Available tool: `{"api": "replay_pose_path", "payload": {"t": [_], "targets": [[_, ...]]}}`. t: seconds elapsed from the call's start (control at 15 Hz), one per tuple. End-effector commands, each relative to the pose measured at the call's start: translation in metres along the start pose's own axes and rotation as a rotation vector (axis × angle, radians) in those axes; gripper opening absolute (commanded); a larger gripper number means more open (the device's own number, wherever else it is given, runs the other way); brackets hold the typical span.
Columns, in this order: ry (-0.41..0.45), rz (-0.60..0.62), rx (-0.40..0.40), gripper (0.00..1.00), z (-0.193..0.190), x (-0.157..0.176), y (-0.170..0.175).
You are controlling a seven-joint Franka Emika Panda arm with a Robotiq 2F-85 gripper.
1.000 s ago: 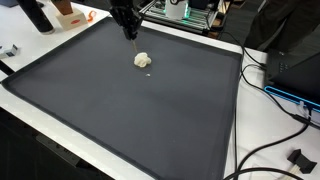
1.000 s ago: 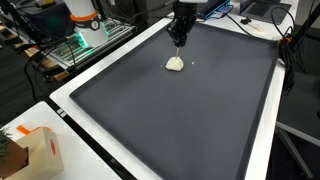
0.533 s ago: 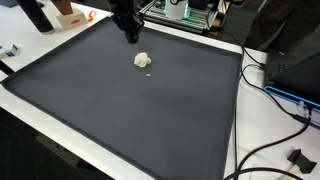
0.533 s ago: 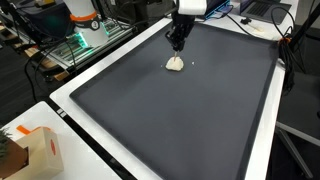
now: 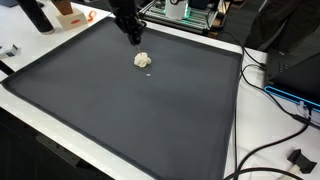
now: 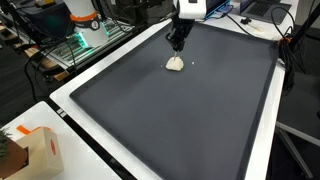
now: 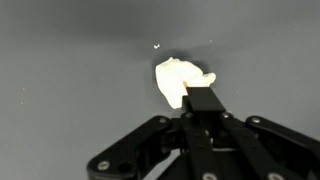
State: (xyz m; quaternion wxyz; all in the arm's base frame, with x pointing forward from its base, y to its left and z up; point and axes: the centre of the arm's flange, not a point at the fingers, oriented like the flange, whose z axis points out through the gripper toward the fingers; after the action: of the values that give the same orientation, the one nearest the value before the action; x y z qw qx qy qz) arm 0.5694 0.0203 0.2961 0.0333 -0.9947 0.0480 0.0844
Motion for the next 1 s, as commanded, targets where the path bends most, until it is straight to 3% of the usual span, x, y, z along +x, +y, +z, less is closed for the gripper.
{"api": "replay_pose_path", "payload": {"t": [0.0,0.93], "targets": [[-0.027,-0.012,0.030,0.03,0.008,0.000,0.002],[-0.050,-0.025,0.017,0.03,0.044,0.007,-0.007]]}}
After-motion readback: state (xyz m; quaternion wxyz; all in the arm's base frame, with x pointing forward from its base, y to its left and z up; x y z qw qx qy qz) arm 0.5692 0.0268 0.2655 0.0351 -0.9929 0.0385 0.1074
